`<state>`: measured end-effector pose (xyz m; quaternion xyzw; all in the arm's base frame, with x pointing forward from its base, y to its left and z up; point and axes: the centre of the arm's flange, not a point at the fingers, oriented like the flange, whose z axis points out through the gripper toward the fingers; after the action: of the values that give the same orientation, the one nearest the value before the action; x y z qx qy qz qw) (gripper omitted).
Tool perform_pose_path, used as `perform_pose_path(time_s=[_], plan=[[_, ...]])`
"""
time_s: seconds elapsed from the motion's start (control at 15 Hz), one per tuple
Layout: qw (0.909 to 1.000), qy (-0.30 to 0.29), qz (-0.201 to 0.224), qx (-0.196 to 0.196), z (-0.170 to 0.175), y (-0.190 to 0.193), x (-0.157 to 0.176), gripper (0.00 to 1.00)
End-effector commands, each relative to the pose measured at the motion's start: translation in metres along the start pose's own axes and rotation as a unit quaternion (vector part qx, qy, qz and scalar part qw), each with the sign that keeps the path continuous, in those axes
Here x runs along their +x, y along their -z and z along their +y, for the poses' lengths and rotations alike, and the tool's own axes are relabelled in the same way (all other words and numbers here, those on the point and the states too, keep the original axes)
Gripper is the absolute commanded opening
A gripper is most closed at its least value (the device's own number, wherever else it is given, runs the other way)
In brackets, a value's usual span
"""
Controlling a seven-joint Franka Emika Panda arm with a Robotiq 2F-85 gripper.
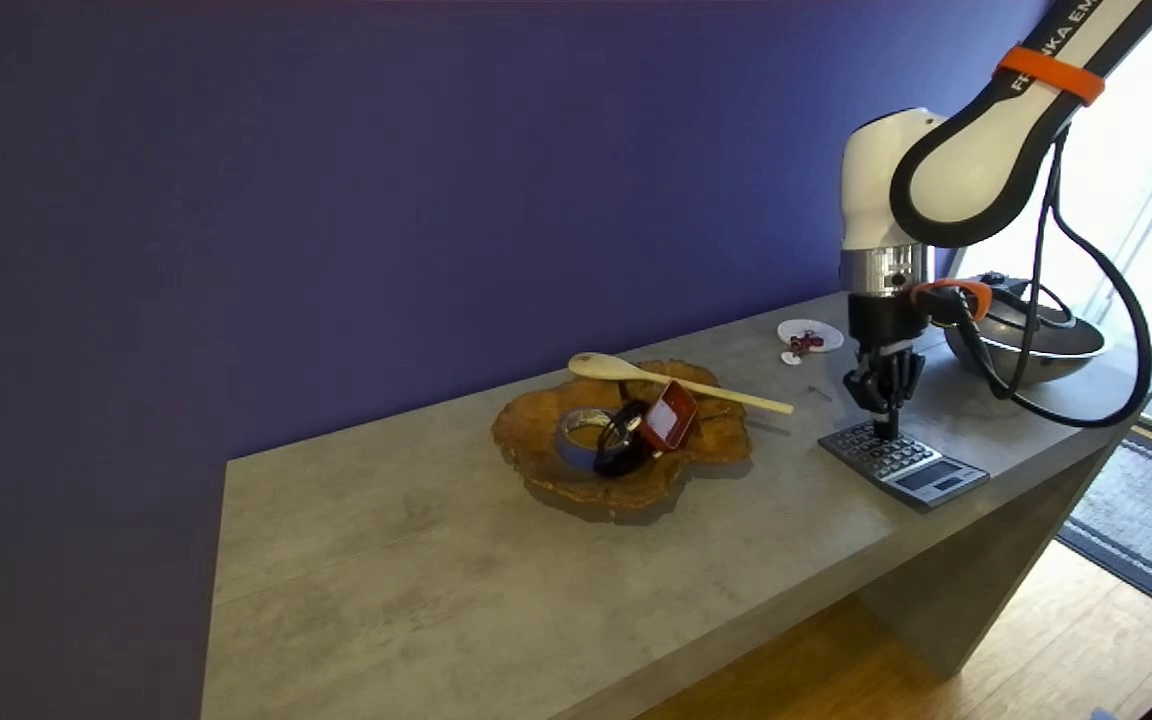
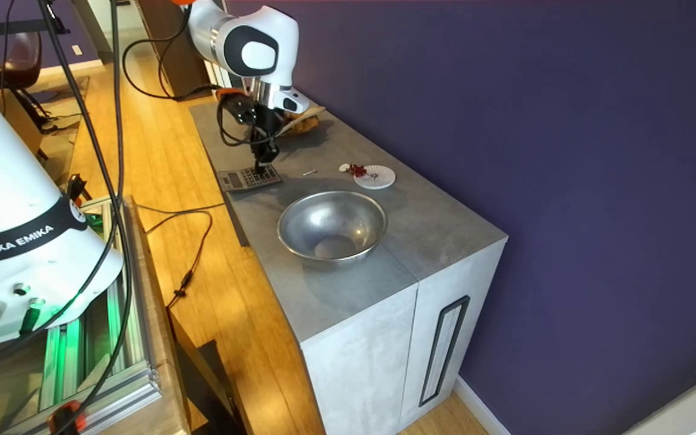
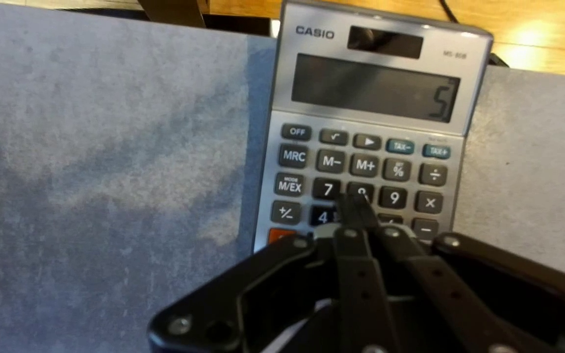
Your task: Press four buttons on the calculator
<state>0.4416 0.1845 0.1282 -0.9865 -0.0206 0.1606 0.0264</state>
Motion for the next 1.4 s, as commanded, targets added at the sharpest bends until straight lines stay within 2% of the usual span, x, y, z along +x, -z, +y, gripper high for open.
perform_pose_path(time_s=[0.0,1.33], plan=[[0.9998,0.010,-0.013,0.006,0.0000,-0.0027,-0.0010,0.00],[0.9999,0.012,-0.001,0.006,-0.0033,-0.0054,0.0030,0.00]])
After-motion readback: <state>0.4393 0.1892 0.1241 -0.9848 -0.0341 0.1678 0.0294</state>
